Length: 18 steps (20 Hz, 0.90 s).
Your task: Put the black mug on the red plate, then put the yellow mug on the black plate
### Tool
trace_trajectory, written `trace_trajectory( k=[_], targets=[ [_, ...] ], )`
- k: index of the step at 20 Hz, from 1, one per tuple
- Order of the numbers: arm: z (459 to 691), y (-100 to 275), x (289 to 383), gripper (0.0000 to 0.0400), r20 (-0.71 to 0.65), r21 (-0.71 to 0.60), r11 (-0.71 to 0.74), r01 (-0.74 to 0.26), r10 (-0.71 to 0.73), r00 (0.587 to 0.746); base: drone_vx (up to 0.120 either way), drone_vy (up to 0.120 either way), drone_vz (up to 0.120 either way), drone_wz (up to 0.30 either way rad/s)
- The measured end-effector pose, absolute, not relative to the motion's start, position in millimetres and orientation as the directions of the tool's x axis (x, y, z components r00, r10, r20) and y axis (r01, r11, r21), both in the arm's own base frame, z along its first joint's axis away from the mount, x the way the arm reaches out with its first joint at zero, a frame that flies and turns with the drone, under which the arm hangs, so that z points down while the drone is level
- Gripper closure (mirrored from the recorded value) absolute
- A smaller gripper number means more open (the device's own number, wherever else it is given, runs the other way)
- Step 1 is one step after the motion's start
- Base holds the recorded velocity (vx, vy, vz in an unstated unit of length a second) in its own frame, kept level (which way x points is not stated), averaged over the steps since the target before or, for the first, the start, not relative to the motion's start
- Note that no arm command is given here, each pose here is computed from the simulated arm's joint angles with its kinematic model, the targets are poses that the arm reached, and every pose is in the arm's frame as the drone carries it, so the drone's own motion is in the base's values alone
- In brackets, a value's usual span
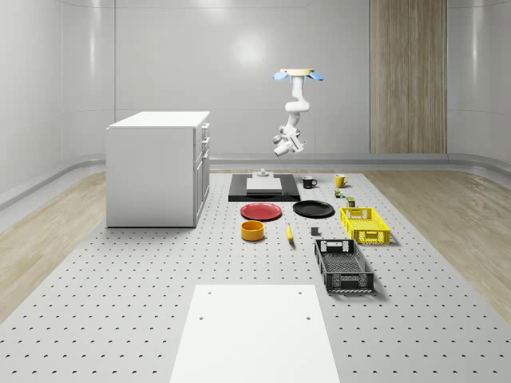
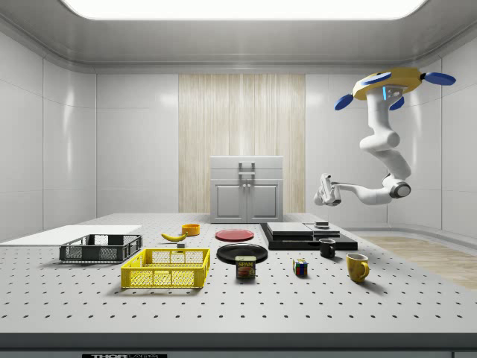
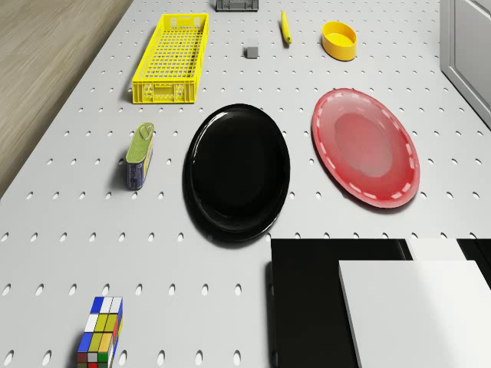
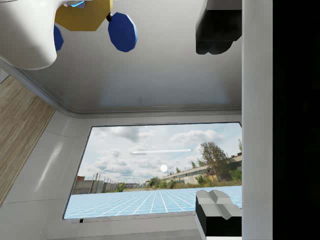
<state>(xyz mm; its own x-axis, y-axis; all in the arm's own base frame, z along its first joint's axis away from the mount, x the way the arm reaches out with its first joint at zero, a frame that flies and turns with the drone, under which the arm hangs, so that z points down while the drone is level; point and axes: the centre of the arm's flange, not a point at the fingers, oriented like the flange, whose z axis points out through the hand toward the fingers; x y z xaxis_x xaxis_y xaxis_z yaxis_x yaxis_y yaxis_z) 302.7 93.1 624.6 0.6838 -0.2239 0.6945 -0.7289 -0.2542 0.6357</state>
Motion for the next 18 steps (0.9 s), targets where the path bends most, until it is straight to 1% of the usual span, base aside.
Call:
trace_trajectory(
  k=[2, 3, 4, 6, 8, 10, 13, 18],
  targets=[
    [591, 99, 303.8, 0.0000, 0.731, 0.682, -0.019, -0.731, 0.012, 0.682, 0.000, 0.000, -0.120, 0.000],
    [574, 97, 304.4, 0.0000, 0.718, 0.675, 0.104, -0.730, 0.134, 0.683, 0.000, 0.000, -0.120, 0.000],
    [558, 93, 304.9, 0.0000, 0.686, 0.647, 0.221, -0.729, 0.249, 0.684, 0.000, 0.000, -0.120, 0.000],
    [531, 78, 305.9, 0.0000, 0.578, 0.548, 0.416, -0.726, 0.439, 0.688, 0.000, 0.000, -0.120, 0.000],
    [513, 61, 306.5, 0.0000, 0.450, 0.425, 0.547, -0.721, 0.563, 0.693, 0.000, 0.000, -0.120, 0.000],
    [503, 45, 306.8, 0.0000, 0.333, 0.313, 0.623, -0.716, 0.634, 0.698, 0.000, 0.000, -0.120, 0.000],
    [496, 27, 306.9, 0.0000, 0.203, 0.188, 0.677, -0.712, 0.682, 0.702, 0.000, 0.000, -0.120, 0.000],
    [492, 11, 306.9, 0.0000, 0.085, 0.077, 0.702, -0.708, 0.703, 0.706, 0.000, 0.000, -0.120, 0.000]
  ],
)
